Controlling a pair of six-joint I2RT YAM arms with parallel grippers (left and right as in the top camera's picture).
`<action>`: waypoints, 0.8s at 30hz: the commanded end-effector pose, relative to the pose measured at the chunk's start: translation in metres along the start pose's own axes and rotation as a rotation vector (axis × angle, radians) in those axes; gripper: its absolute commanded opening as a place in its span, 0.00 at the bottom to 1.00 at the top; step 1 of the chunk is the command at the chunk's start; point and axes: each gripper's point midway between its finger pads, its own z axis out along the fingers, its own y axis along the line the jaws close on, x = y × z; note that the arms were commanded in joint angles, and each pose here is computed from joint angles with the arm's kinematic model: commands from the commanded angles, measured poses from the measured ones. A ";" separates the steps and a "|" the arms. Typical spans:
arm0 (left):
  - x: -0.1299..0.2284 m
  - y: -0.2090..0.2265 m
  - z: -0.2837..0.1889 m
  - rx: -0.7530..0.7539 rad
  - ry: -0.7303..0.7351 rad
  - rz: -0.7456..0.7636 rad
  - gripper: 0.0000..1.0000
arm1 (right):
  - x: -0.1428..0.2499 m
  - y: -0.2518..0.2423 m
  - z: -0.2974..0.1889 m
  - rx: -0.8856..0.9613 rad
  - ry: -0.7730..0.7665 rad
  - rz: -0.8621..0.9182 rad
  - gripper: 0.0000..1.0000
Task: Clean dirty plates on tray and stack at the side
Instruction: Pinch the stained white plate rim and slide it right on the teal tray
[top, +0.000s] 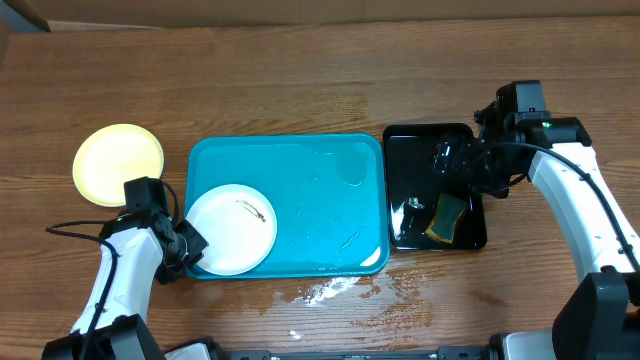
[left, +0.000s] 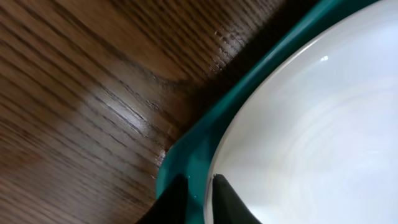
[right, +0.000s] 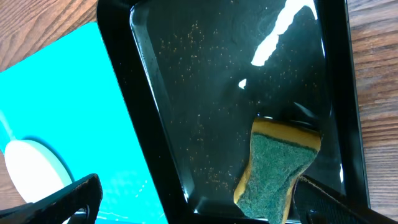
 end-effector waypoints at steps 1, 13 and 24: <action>0.003 -0.011 0.000 0.066 0.013 0.015 0.06 | -0.003 0.003 -0.004 -0.004 -0.017 -0.004 1.00; 0.000 -0.094 -0.013 0.352 -0.075 0.306 0.12 | -0.003 0.003 -0.004 -0.004 -0.017 -0.004 1.00; 0.009 -0.163 -0.057 0.447 -0.165 0.522 0.34 | -0.003 0.003 -0.004 -0.004 -0.017 -0.004 1.00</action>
